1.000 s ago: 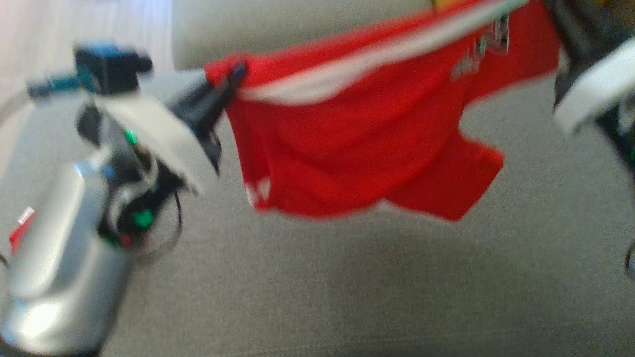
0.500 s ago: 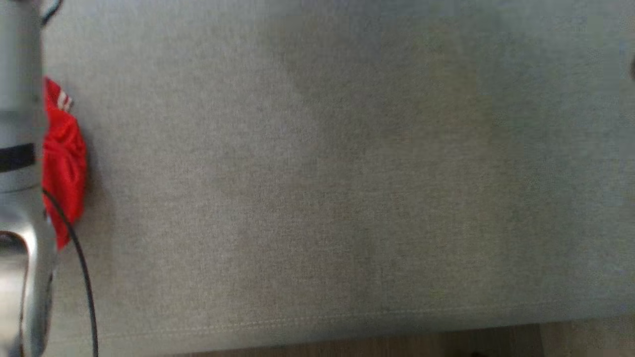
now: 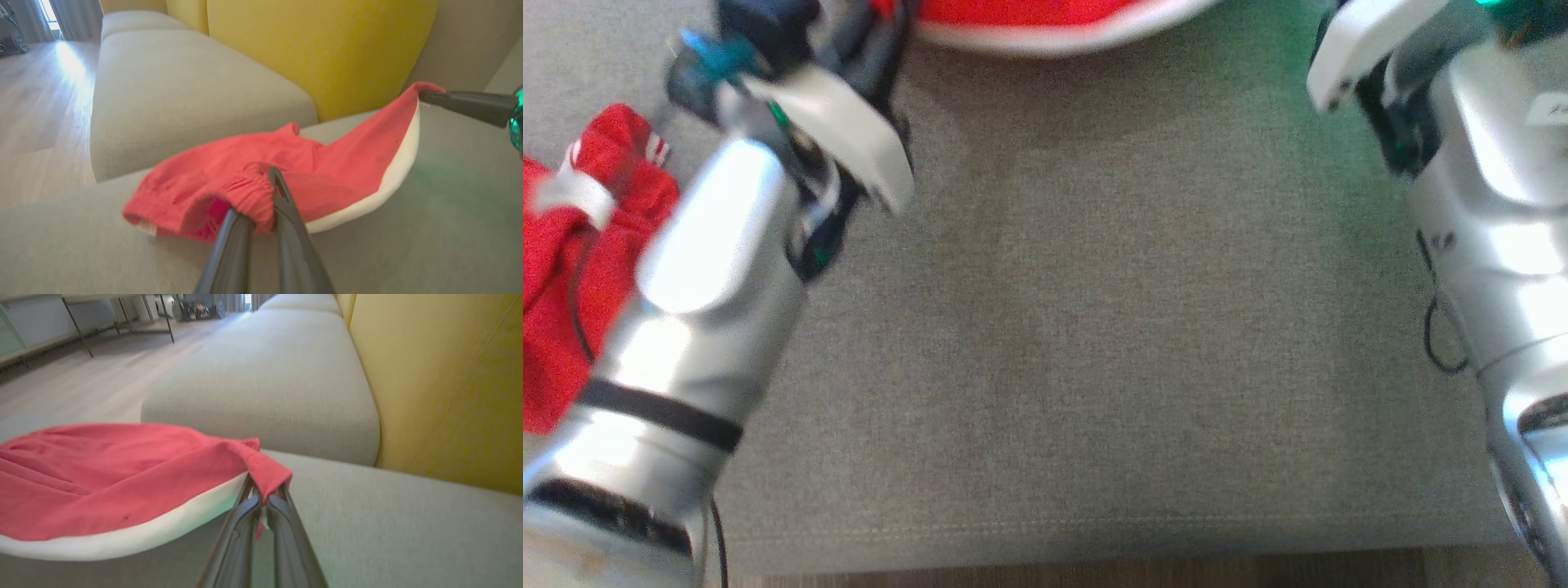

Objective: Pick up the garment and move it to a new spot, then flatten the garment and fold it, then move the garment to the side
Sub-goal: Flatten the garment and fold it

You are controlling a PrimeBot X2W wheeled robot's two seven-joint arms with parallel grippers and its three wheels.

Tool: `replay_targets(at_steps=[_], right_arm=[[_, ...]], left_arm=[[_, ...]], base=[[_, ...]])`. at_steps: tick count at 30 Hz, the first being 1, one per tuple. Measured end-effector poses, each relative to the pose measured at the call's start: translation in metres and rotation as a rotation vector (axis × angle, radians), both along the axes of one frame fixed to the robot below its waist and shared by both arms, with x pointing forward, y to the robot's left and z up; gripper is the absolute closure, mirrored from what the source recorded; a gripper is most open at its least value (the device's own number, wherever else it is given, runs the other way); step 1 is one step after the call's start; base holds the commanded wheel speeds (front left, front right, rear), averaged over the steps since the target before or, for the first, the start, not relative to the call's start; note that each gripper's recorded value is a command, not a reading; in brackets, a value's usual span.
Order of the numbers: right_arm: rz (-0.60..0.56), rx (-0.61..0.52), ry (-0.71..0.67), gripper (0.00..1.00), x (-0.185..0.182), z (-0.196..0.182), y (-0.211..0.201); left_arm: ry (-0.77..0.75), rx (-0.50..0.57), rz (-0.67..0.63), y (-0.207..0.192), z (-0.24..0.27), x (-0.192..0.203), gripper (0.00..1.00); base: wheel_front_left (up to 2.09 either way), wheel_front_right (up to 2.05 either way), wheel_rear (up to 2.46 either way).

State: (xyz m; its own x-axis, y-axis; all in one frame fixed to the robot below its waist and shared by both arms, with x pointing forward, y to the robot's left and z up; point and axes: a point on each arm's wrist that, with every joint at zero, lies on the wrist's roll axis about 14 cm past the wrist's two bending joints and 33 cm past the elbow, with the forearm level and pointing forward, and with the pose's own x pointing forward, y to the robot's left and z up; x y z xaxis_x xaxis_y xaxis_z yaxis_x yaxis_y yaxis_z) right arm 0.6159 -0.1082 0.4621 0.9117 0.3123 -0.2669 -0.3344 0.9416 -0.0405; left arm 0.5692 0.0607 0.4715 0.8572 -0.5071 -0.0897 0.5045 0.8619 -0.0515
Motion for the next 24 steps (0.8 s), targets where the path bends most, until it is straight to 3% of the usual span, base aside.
replay_targets(at_steps=[12,18,24], right_arm=[[0.022,-0.187,0.331,1.00,-0.080,-0.054,-0.043],[0.060,-0.282,0.429,1.00,-0.119,-0.054,-0.066],[0.073,-0.305,0.457,1.00,-0.141,-0.043,-0.080]], left_arm=[[0.143,0.118,-0.085,-0.001,-0.051,-0.086,1.00],[0.172,0.135,-0.110,-0.005,-0.054,-0.122,1.00],[0.179,0.117,-0.117,-0.011,-0.050,-0.145,1.00]], base=[[0.00,0.00,0.00],[0.00,0.00,0.00],[0.00,0.00,0.00]])
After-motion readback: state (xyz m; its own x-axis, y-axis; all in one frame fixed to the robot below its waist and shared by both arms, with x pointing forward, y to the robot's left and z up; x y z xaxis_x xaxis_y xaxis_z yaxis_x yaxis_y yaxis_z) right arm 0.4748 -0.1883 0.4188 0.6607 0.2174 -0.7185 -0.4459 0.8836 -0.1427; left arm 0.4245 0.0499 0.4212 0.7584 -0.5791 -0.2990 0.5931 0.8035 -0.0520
